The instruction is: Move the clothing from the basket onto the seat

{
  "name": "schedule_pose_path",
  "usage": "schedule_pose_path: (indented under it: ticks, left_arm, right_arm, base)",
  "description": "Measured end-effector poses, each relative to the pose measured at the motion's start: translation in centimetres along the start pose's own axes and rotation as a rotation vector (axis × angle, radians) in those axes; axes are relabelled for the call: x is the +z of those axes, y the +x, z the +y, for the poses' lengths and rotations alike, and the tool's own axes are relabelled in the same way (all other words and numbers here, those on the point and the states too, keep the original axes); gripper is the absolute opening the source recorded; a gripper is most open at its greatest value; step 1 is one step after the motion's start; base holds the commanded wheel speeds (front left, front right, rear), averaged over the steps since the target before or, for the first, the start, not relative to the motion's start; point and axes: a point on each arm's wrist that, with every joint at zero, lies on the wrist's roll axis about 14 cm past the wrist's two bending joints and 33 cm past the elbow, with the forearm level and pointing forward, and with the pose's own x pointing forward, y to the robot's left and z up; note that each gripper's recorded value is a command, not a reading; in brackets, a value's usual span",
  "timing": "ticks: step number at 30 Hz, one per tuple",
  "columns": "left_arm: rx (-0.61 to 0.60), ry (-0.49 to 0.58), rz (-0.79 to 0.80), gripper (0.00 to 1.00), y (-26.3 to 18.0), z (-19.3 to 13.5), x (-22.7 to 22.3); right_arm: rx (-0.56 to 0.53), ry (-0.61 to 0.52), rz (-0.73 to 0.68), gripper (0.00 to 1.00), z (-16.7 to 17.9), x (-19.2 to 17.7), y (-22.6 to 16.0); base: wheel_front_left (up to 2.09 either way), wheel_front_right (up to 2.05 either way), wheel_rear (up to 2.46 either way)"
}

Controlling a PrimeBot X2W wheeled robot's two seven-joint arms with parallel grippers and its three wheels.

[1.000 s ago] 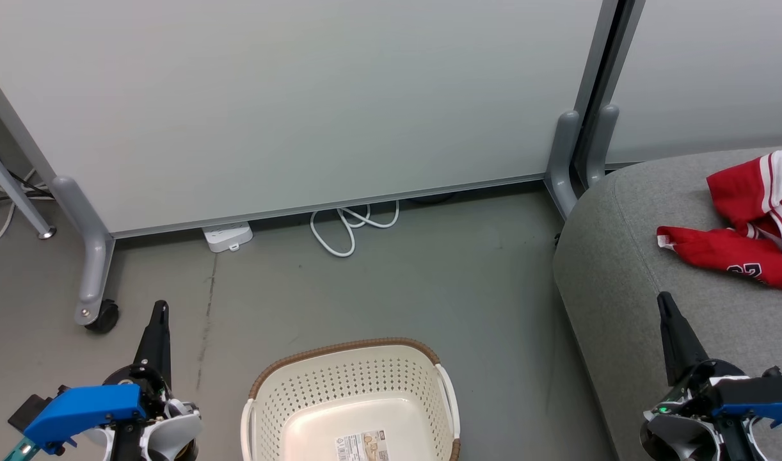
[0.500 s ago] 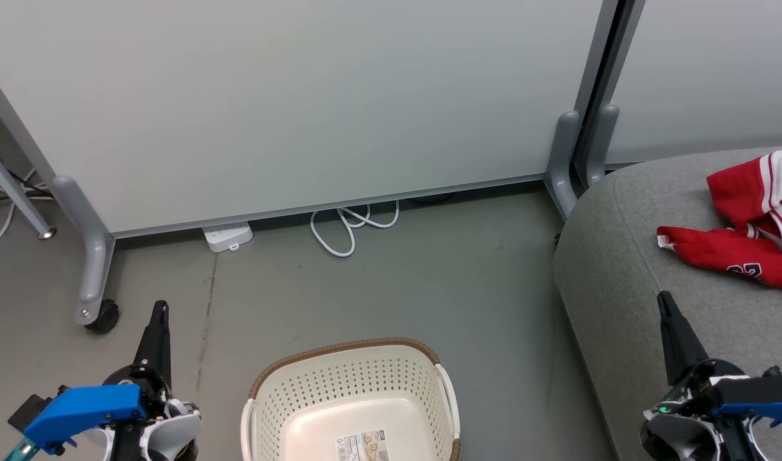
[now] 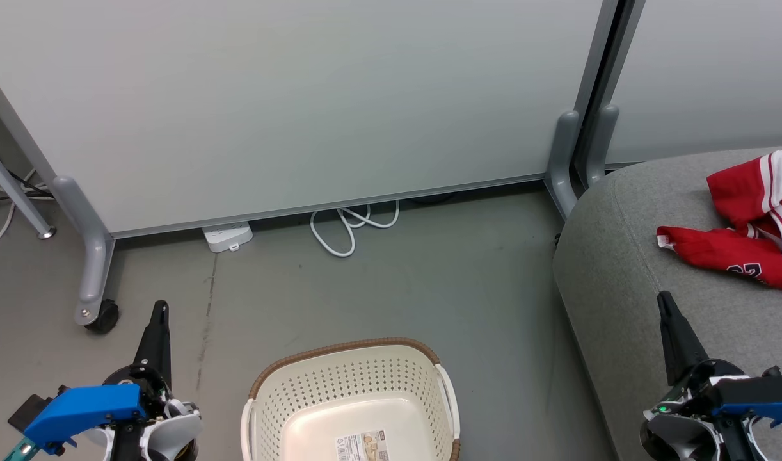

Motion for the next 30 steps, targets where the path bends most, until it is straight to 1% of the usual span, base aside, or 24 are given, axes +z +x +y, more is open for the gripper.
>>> schedule_pose_path:
  ticks: [30]
  left_arm:
    - [0.000, 0.000, 0.000, 0.00, 0.00, -0.01, 0.00]
  right_arm:
    - [0.000, 0.000, 0.000, 0.00, 0.00, -0.01, 0.00]
  base:
    - [0.00, 0.00, 0.00]
